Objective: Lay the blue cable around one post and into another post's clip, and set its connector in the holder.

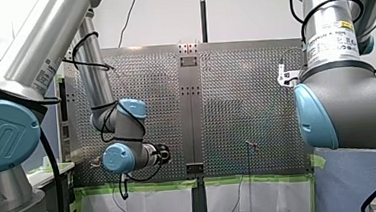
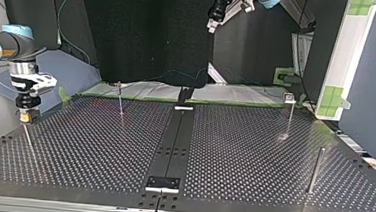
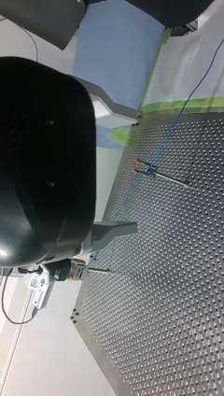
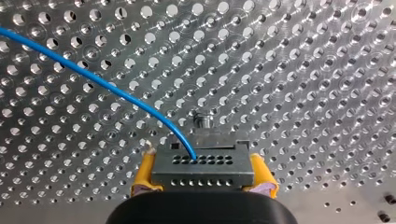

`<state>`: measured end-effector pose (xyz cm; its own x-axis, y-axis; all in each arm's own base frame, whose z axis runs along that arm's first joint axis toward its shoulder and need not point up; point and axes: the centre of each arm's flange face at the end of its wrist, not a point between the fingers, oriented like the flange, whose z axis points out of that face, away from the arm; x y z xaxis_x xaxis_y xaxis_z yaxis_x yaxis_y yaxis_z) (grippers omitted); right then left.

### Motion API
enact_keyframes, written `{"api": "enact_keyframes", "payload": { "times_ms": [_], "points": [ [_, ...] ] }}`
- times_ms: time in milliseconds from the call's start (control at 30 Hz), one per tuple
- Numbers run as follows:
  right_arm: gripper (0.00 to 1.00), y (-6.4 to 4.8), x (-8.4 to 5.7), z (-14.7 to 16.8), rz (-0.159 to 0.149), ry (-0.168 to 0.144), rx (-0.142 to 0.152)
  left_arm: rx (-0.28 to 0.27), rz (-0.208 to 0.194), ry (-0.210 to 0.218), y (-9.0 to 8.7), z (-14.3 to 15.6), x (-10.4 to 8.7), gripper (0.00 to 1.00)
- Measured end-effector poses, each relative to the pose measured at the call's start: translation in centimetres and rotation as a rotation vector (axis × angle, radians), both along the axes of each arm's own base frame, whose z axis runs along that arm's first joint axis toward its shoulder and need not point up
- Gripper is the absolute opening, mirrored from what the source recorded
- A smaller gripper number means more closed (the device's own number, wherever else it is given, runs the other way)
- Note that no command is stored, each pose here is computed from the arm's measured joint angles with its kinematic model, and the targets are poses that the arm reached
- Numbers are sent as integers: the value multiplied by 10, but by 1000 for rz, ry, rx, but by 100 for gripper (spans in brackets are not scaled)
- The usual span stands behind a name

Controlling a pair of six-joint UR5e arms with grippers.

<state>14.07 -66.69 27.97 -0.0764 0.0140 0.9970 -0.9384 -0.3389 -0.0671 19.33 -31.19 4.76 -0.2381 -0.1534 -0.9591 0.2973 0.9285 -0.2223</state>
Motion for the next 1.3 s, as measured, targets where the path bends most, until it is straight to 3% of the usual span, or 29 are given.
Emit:
{"api": "enact_keyframes", "payload": {
  "times_ms": [1300],
  "points": [
    [2, -6, -1, -2, -1, -3, -10, -1, -1, -1, -2, 1, 2, 99]
  ]
}}
